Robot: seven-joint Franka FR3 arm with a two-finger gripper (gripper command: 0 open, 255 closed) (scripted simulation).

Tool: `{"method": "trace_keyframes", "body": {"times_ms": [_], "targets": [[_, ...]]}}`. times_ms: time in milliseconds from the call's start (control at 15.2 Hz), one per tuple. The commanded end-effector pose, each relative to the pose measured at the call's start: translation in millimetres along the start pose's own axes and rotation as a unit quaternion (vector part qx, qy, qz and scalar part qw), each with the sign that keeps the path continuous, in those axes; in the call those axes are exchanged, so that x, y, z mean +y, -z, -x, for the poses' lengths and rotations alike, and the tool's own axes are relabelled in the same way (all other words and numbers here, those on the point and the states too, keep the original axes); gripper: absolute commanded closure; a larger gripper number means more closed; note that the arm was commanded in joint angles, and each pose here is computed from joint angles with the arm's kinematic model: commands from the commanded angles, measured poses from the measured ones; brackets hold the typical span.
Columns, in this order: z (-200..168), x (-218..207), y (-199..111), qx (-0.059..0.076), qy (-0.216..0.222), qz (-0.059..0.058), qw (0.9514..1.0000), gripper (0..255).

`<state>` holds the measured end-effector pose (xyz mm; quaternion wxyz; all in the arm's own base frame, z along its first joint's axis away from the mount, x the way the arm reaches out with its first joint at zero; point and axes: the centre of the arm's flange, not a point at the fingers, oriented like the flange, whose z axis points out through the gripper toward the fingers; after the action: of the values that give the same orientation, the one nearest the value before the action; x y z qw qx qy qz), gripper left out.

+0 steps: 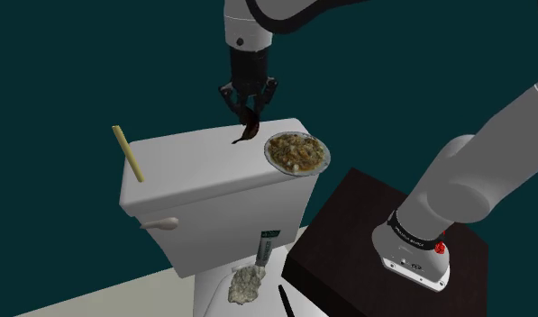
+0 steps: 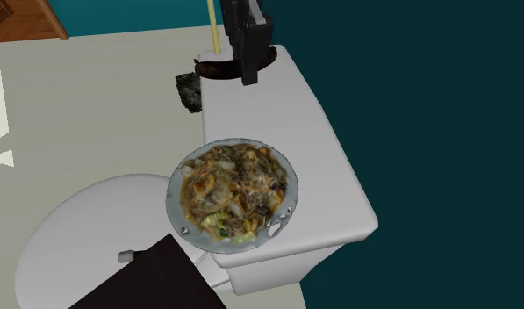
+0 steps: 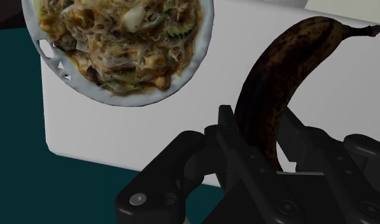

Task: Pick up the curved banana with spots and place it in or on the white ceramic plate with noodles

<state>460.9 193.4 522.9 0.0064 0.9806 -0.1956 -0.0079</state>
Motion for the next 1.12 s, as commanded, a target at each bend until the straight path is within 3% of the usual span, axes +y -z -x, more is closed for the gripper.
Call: {"method": "trace_keyframes", "body": {"times_ms": [0, 660, 1056], "targets": [[8.4, 21.9, 1.2, 0.0, 0.0, 0.0, 1.0, 255], [55.4, 141.4, -2.5, 0.0, 0.0, 0.0, 1.0, 255], [55.0, 140.9, -34.2, 0.0, 0.0, 0.0, 1.0, 255]]}}
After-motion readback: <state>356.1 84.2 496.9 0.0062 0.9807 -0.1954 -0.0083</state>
